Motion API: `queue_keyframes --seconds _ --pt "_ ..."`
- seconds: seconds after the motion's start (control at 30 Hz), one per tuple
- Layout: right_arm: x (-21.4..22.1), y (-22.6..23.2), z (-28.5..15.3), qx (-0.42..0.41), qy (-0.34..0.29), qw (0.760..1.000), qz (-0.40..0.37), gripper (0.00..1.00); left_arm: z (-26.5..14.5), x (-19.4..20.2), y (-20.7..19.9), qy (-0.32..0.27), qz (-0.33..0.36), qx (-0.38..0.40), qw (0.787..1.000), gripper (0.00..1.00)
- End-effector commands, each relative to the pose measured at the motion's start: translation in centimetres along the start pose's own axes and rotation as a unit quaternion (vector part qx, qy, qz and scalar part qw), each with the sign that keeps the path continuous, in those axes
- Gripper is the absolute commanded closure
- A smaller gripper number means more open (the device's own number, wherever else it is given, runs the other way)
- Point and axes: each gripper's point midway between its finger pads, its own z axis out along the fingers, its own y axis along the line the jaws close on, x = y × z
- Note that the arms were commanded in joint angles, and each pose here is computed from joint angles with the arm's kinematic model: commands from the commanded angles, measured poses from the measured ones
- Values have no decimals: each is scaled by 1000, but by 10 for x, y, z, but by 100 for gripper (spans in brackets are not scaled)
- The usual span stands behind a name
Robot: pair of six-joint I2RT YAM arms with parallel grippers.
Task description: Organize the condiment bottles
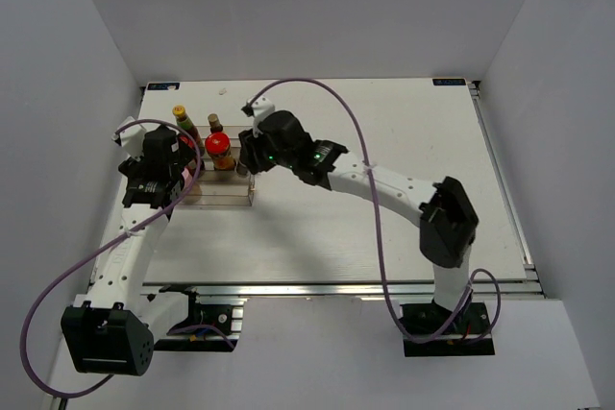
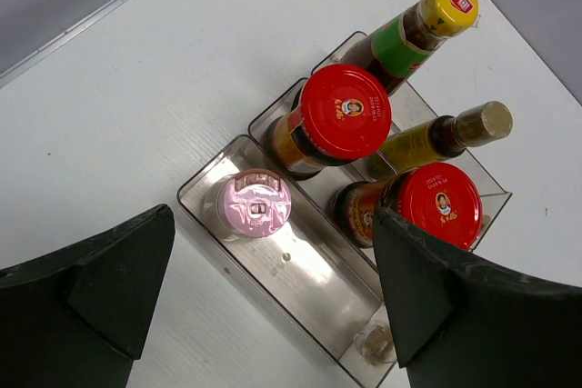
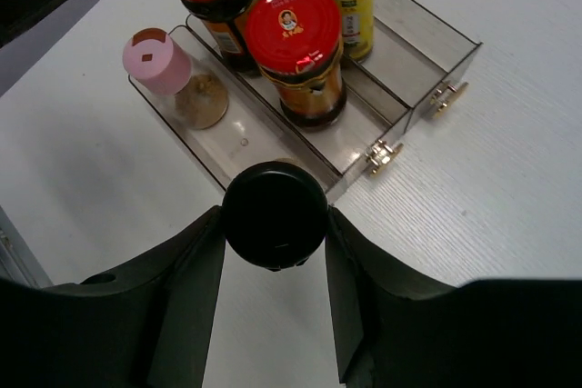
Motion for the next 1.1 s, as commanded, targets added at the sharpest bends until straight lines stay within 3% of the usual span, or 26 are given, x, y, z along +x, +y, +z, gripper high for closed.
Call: queue_keyframes --seconds 0.0,0.43,1.07 --pt "-42 22 7 -20 -42 999 -20 78 -2 -7 5 -17 -9 -7 1000 2" --pt "-14 51 57 -40 0 999 -37 78 -2 -7 4 -17 -8 -3 1000 2" --pt "35 46 120 -2 34 997 -70 74 -2 -6 4 -15 -8 -1 1000 2"
